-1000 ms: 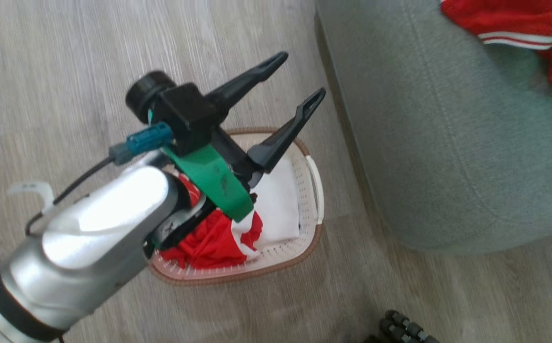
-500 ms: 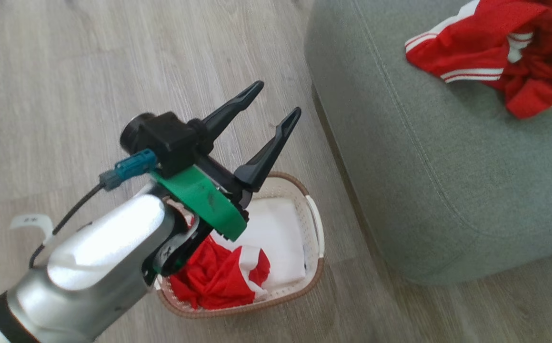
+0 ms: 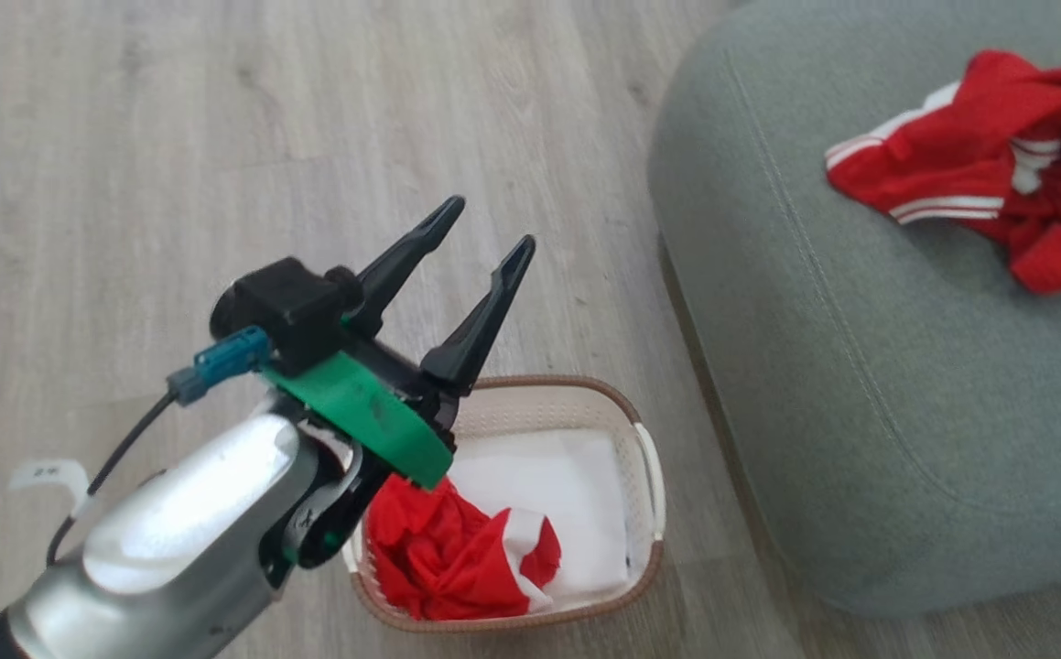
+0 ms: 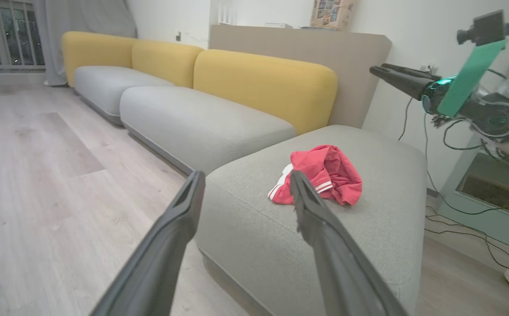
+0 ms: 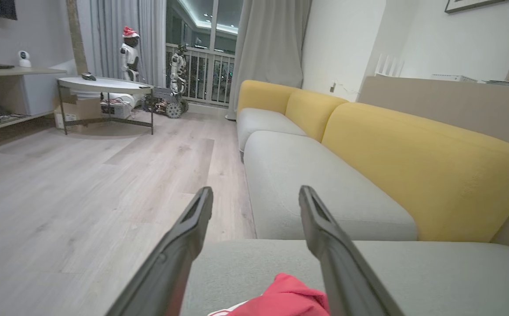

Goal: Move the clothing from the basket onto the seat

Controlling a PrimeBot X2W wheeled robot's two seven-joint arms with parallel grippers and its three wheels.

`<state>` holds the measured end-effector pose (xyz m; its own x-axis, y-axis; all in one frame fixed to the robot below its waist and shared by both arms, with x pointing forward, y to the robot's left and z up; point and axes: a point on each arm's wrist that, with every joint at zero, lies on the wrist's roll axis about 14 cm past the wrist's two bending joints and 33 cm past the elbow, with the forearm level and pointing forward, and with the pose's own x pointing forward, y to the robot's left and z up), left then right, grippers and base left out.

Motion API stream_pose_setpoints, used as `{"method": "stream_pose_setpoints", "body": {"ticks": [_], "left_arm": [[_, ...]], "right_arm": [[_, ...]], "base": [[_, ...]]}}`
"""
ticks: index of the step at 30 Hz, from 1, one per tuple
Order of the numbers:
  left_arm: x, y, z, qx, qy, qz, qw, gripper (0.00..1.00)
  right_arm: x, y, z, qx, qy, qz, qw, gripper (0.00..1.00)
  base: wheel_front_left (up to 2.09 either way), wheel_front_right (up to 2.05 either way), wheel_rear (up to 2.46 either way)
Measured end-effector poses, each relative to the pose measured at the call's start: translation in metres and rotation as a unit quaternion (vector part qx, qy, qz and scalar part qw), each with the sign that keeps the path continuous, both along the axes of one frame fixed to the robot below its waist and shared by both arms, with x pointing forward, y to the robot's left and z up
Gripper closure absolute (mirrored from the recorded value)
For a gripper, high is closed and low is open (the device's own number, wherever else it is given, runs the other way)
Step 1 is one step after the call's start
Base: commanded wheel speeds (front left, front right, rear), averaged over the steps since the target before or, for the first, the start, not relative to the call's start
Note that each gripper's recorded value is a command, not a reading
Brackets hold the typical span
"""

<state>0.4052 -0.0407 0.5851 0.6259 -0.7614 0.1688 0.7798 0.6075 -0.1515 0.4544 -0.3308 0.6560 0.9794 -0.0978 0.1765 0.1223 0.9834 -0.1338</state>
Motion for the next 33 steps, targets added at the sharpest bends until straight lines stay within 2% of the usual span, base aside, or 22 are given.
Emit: {"method": "stream_pose_setpoints", "body": {"ticks": [7, 17, 22, 33], "left_arm": [[-0.007, 0.032, 0.004, -0.002, 0.002, 0.056, 0.998, 0.0], [-0.025, 0.076, 0.003, -0.004, 0.009, 0.132, 0.991, 0.0], [-0.026, 0.106, 0.004, -0.006, 0.011, 0.186, 0.983, 0.0], [-0.033, 0.172, -0.014, -0.014, 0.03, 0.302, 0.953, 0.0]], "right_arm": [[-0.022, 0.048, 0.005, 0.017, -0.044, 0.042, 0.998, 0.0], [-0.046, 0.092, -0.015, 0.062, -0.049, 0.087, 0.993, 0.0], [-0.054, 0.107, -0.021, 0.082, -0.064, 0.102, 0.989, 0.0], [-0.066, 0.126, -0.074, 0.118, -0.028, 0.112, 0.986, 0.0]], "base": [[0.0, 0.0, 0.0], [0.0, 0.0, 0.0], [0.0, 0.0, 0.0], [0.0, 0.0, 0.0]]}}
